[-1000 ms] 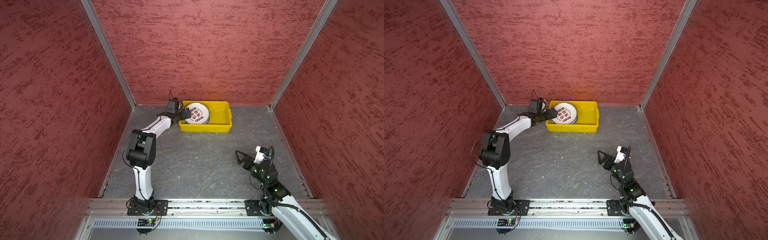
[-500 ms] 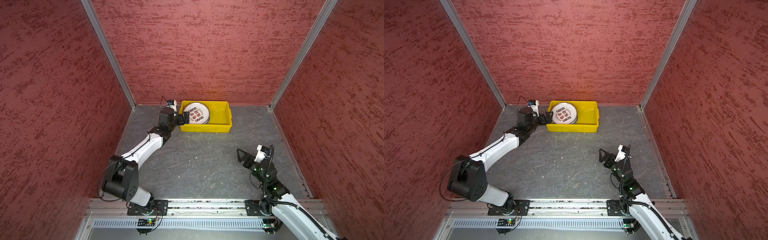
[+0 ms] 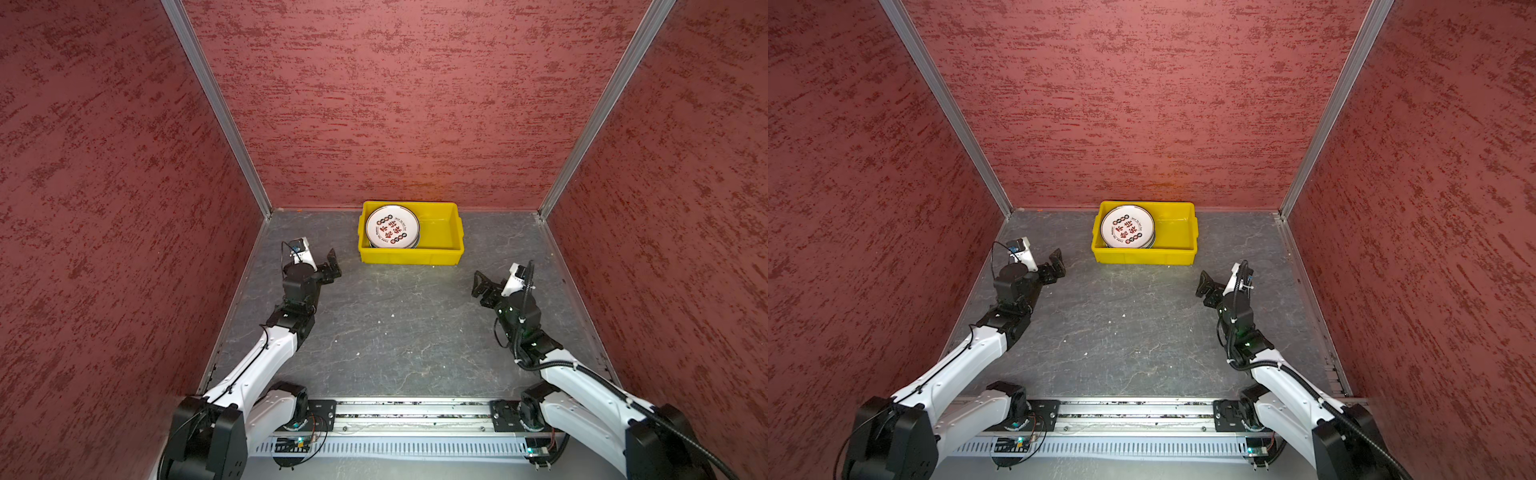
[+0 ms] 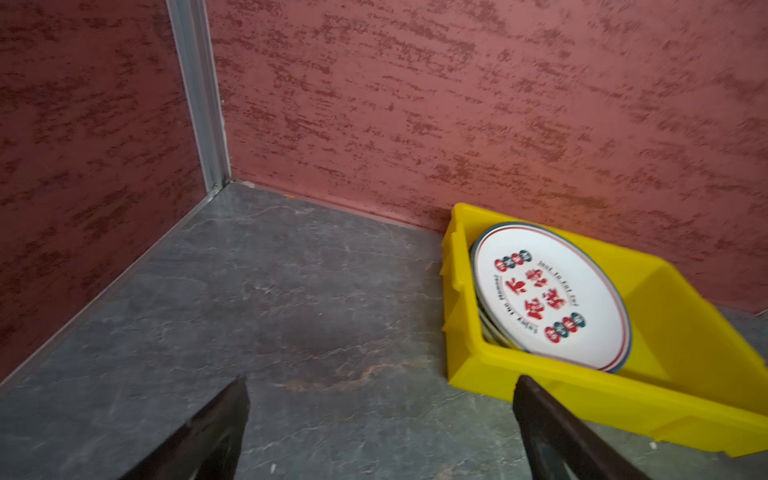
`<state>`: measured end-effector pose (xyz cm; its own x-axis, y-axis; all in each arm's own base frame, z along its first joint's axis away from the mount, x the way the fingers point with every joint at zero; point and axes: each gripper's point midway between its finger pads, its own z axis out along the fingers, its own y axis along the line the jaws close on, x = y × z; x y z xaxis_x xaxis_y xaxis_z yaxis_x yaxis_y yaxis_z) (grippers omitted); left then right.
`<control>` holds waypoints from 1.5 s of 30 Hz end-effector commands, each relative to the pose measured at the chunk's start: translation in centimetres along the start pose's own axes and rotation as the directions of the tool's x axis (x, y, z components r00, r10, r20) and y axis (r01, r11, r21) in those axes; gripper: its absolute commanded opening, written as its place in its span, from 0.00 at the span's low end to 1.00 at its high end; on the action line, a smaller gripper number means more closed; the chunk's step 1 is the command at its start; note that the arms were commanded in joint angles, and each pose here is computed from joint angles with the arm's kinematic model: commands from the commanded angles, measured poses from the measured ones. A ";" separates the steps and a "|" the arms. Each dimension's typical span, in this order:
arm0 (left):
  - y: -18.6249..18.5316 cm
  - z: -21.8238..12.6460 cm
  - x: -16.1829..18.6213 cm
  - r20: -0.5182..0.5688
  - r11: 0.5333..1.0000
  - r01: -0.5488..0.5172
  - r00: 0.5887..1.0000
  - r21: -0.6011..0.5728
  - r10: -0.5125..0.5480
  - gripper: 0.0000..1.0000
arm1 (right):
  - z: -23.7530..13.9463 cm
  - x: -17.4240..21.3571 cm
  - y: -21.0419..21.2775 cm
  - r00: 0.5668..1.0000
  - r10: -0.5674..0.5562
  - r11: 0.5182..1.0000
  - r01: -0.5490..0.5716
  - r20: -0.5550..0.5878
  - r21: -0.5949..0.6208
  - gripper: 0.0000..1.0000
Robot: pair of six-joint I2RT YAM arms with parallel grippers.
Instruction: Place the plates into the plastic bin on the countertop
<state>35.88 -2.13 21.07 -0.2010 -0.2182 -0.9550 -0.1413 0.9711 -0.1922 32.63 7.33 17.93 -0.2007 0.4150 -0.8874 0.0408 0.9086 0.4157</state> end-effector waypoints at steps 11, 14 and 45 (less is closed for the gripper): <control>6.5 0.5 4.9 0.086 0.995 -0.037 0.995 -0.090 0.044 0.99 | -3.4 -7.3 -9.0 0.894 -0.285 0.824 0.043 0.347 0.565 0.99; 4.8 1.7 4.9 0.081 0.997 -0.058 0.995 0.041 0.054 1.00 | -3.4 -6.7 -10.3 0.885 -0.325 0.801 0.070 0.334 0.594 0.99; 3.7 6.4 7.7 -0.027 0.984 -0.153 0.987 0.087 0.156 0.99 | 5.7 -2.3 -13.0 0.946 -0.301 0.925 0.259 0.122 0.278 0.99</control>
<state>40.16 0.28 11.45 -0.2550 -0.0793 -0.9637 -0.0169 0.9968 -0.0776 37.56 -5.88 12.37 -0.1136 0.1236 -0.9858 0.3092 0.9474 0.0832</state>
